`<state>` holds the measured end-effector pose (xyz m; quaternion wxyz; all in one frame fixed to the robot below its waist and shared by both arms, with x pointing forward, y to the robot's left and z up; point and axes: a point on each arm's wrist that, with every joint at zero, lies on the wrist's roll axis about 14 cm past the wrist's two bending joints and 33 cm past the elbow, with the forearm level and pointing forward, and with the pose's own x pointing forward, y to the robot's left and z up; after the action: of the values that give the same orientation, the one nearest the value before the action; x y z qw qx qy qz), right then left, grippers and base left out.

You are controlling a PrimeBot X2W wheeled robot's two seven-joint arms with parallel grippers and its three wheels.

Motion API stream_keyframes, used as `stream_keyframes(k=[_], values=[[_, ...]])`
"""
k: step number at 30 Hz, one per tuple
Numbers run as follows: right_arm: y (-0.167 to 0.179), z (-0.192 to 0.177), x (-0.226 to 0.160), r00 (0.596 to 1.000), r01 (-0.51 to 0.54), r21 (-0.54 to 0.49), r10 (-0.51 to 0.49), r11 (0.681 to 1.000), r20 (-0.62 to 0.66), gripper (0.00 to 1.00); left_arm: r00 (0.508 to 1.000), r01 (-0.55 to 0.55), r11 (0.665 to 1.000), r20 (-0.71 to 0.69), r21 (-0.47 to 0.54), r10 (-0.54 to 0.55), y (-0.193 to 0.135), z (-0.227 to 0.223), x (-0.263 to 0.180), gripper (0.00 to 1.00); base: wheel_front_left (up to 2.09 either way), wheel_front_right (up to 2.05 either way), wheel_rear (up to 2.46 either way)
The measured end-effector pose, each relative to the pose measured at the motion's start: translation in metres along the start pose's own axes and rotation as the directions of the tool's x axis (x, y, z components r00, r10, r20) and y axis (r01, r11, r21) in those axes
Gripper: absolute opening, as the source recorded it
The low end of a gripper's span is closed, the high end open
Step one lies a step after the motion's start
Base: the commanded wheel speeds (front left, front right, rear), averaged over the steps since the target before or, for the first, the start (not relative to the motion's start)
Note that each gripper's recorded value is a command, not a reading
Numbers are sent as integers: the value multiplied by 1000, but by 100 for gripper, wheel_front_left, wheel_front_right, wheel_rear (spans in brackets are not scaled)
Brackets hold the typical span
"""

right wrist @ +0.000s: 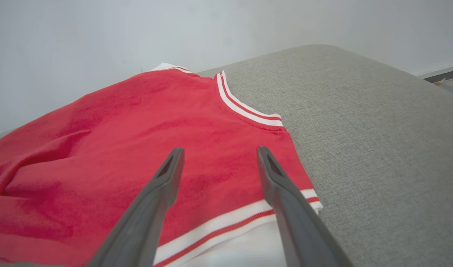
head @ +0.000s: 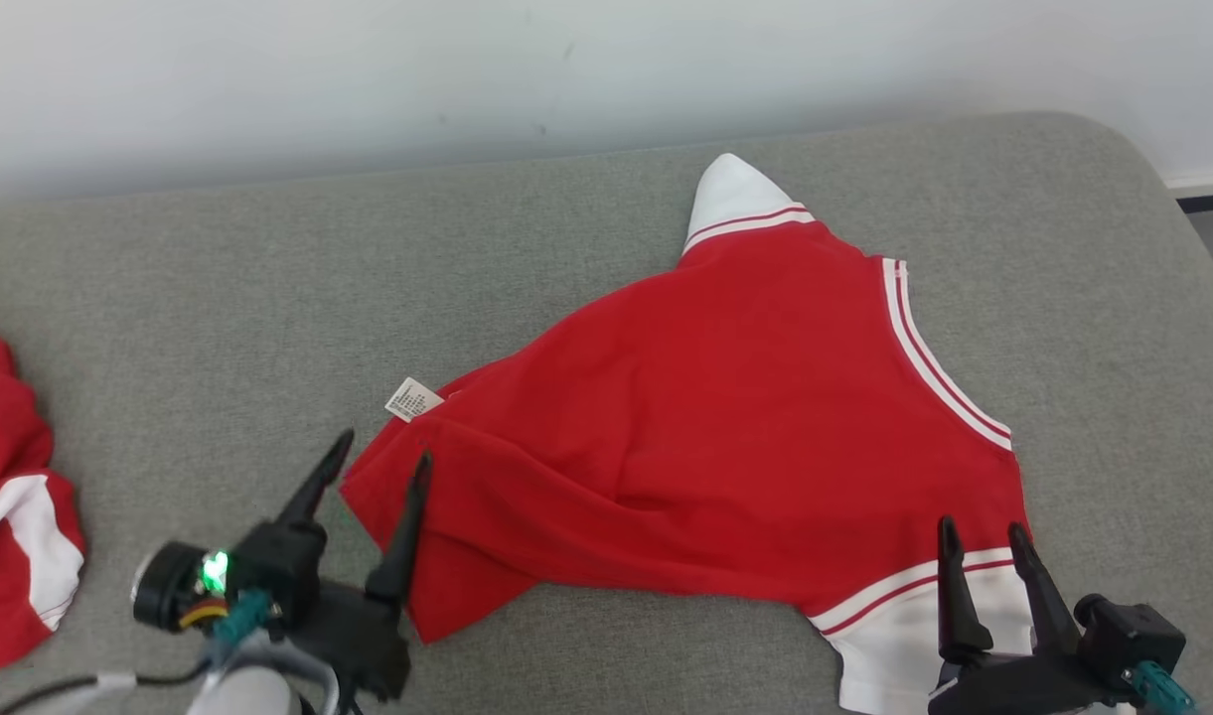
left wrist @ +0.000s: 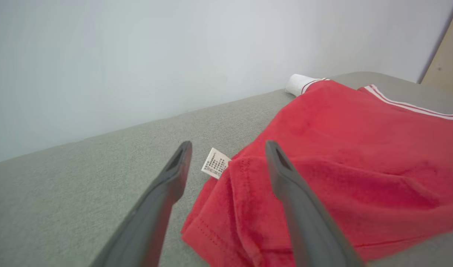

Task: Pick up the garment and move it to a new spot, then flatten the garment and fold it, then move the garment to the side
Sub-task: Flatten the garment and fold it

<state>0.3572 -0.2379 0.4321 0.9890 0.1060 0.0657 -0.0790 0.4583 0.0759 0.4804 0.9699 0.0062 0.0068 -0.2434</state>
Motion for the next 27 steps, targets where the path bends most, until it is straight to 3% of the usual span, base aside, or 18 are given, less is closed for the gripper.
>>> stream_keyframes(k=[9,27], values=[[-6,-9,-9,999,18,6,-18,1000,-26,100,997,12,999,-75,-44,-15,-28,-30,-39,100,0,0,0],[-38,-39,-50,987,101,-58,-108,993,-123,100,989,22,997,-143,-79,-33,-38,-52,-45,100,0,0,0]])
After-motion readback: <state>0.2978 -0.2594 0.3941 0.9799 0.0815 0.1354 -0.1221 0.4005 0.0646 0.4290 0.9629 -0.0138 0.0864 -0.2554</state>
